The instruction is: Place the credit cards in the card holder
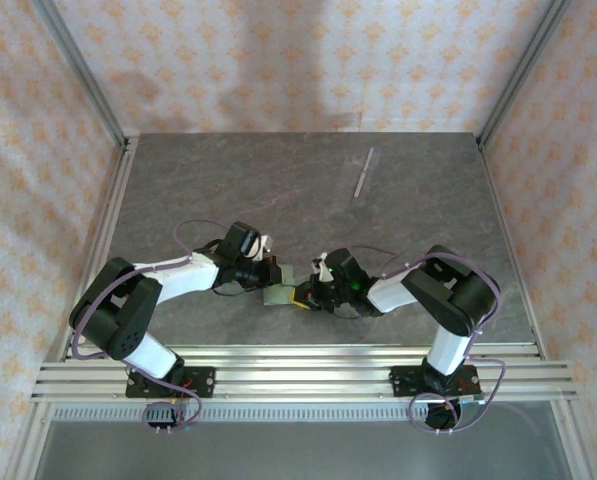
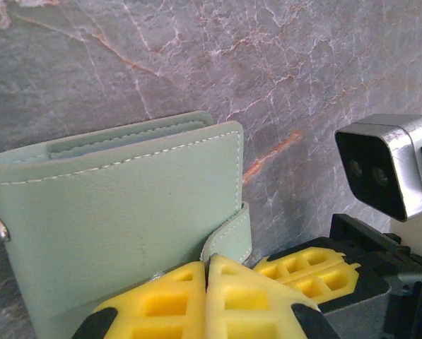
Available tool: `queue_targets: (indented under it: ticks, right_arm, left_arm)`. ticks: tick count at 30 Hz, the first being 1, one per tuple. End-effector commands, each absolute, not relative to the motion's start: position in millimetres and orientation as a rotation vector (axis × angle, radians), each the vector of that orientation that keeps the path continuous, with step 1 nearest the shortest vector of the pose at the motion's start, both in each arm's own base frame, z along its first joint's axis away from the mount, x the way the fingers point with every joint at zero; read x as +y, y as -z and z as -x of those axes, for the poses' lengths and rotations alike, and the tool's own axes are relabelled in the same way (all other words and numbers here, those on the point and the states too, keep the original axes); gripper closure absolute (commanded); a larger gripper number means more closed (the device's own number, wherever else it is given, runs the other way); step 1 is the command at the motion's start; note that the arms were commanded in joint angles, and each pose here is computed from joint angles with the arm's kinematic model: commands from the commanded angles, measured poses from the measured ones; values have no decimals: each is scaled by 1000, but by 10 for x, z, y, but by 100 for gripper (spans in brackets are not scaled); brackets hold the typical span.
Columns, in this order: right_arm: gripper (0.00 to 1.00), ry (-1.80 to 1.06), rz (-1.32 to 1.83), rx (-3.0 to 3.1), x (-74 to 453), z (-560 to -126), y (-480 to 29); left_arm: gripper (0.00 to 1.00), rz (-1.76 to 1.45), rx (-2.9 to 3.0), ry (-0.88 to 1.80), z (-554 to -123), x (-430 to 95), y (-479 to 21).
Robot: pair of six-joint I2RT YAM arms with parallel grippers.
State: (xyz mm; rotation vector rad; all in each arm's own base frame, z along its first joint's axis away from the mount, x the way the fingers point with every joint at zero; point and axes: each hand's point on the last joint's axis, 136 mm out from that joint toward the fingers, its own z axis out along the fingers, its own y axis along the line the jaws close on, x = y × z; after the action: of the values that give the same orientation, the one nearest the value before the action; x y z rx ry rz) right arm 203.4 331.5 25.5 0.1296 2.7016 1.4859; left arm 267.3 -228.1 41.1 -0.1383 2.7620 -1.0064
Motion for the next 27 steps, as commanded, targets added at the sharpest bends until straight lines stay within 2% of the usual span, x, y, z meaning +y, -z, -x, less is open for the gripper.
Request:
queue_targets:
  ticks: [1,27]
  right_arm:
    - [100,-1390,-156,2763,3227,-1990,-111]
    - [100,-1351,-158,2787,3196,-1982,-68]
  left_arm:
    - [100,153,2799,943,-2643,-2200,-281]
    - [100,190,2842,872,-2535,-2045,-155]
